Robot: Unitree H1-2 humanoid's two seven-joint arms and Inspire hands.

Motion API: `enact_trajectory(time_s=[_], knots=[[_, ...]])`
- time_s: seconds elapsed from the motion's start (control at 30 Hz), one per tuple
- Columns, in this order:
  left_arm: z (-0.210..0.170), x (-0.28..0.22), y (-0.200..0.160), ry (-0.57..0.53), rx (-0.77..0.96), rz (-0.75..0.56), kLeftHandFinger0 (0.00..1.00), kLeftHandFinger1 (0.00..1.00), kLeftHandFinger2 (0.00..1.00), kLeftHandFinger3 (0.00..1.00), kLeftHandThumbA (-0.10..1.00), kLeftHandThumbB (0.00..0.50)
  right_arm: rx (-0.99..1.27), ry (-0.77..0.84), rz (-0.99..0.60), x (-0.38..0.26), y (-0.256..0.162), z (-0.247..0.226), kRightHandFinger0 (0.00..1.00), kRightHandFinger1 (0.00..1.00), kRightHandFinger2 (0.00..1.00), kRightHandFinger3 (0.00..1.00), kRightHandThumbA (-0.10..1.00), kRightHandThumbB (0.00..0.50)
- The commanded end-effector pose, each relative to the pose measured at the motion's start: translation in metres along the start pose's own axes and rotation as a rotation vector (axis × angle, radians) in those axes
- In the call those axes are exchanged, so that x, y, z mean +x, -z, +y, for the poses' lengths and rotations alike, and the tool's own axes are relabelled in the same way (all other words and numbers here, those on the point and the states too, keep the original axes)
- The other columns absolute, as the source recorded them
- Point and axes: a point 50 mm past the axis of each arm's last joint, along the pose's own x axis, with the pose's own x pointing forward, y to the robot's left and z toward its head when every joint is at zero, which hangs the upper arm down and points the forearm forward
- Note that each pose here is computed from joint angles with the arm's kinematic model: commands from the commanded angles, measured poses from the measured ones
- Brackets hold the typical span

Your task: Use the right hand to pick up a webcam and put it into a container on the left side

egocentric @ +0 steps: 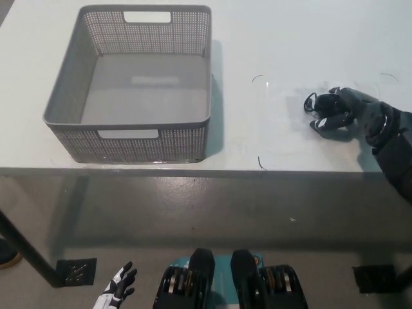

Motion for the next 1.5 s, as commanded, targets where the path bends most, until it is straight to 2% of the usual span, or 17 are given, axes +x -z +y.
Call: enact_trajectory(time_s=[0.0, 0.03, 0.07, 0.1, 0.13, 0.17, 0.2, 0.23, 0.27, 0.3, 0.4, 0.8, 0.9, 0.97, 1.2, 1.37, 1.47], knots=[[0.008, 0.008, -0.012, -0.003, 0.031, -0.058, 1.00, 1.00, 1.00, 1.00, 1.00, 0.042, 0.043, 0.110, -0.119, 0.000, -0.022, -0.014, 1.00, 1.00, 1.00, 1.00, 0.67, 0.393], [0.008, 0.008, -0.012, -0.002, 0.028, -0.058, 1.00, 1.00, 1.00, 1.00, 1.00, 0.038, 0.062, 0.137, -0.140, -0.001, -0.021, -0.013, 0.75, 0.80, 0.90, 1.00, 0.62, 0.362], [0.008, 0.008, -0.012, -0.001, 0.029, -0.059, 1.00, 1.00, 1.00, 1.00, 0.99, 0.027, 0.074, 0.183, -0.167, -0.001, -0.021, -0.012, 0.48, 0.58, 0.68, 1.00, 0.50, 0.330], [0.008, 0.008, -0.012, 0.000, 0.031, -0.061, 1.00, 1.00, 1.00, 1.00, 0.99, 0.025, 0.075, 0.218, -0.179, -0.002, -0.021, -0.011, 0.37, 0.47, 0.58, 0.96, 0.46, 0.319], [0.007, 0.008, -0.012, 0.001, 0.032, -0.062, 1.00, 1.00, 1.00, 1.00, 0.99, 0.015, 0.080, 0.247, -0.192, -0.002, -0.020, -0.010, 0.18, 0.29, 0.40, 0.70, 0.30, 0.275], [0.007, 0.008, -0.012, -0.001, 0.033, -0.062, 1.00, 1.00, 1.00, 1.00, 0.99, 0.013, 0.105, 0.286, -0.205, -0.003, -0.020, -0.009, 0.01, 0.03, 0.15, 0.37, 0.06, 0.217], [0.007, 0.009, -0.012, -0.001, 0.032, -0.062, 1.00, 1.00, 1.00, 1.00, 0.99, 0.014, 0.114, 0.316, -0.223, -0.003, -0.019, -0.008, 0.00, 0.01, 0.16, 0.30, -0.07, 0.198], [0.008, 0.009, -0.012, -0.002, 0.031, -0.061, 1.00, 1.00, 1.00, 1.00, 0.99, 0.013, 0.129, 0.356, -0.237, -0.004, -0.019, -0.007, 0.00, 0.05, 0.32, 0.34, -0.10, 0.179], [0.008, 0.010, -0.012, -0.003, 0.029, -0.061, 1.00, 1.00, 1.00, 1.00, 0.99, 0.014, 0.128, 0.379, -0.240, -0.005, -0.020, -0.008, 0.00, 0.15, 0.53, 0.51, -0.10, 0.152], [0.008, 0.010, -0.012, -0.003, 0.028, -0.063, 1.00, 1.00, 1.00, 1.00, 0.98, 0.013, 0.140, 0.392, -0.245, -0.005, -0.020, -0.008, 0.00, 0.23, 0.65, 0.63, -0.10, 0.146], [0.008, 0.011, -0.014, -0.002, 0.027, -0.062, 1.00, 1.00, 1.00, 1.00, 0.98, 0.018, 0.160, 0.415, -0.256, -0.006, -0.017, -0.009, 0.02, 0.40, 0.84, 0.87, -0.10, 0.139], [0.009, 0.011, -0.014, 0.004, 0.037, -0.064, 1.00, 1.00, 1.00, 1.00, 0.99, 0.003, 0.207, 0.474, -0.276, -0.008, -0.012, -0.017, 0.00, 0.44, 0.87, 0.87, -0.10, 0.152], [0.011, 0.012, -0.014, 0.004, 0.044, -0.070, 1.00, 1.00, 1.00, 1.00, 0.99, 0.000, 0.232, 0.521, -0.320, -0.011, -0.022, -0.037, 0.00, 0.40, 0.80, 0.83, -0.10, 0.161], [0.011, 0.012, -0.014, 0.001, 0.045, -0.072, 1.00, 1.00, 1.00, 1.00, 0.99, 0.000, 0.267, 0.548, -0.339, -0.013, -0.032, -0.053, 0.00, 0.40, 0.80, 0.83, -0.10, 0.186], [0.012, 0.013, -0.015, 0.002, 0.036, -0.072, 1.00, 1.00, 1.00, 1.00, 0.98, 0.000, 0.317, 0.662, -0.478, -0.034, -0.076, -0.106, 0.00, 0.34, 0.72, 0.79, -0.10, 0.167], [0.012, 0.015, -0.017, 0.003, 0.042, -0.074, 1.00, 1.00, 1.00, 1.00, 0.97, 0.002, 0.327, 0.671, -0.576, -0.055, -0.122, -0.126, 0.00, 0.31, 0.73, 0.86, -0.10, 0.157], [0.010, 0.016, -0.017, 0.004, 0.032, -0.074, 1.00, 1.00, 1.00, 1.00, 0.94, 0.000, 0.336, 0.667, -0.650, -0.068, -0.150, -0.127, 0.00, 0.35, 0.78, 0.89, -0.10, 0.158]])
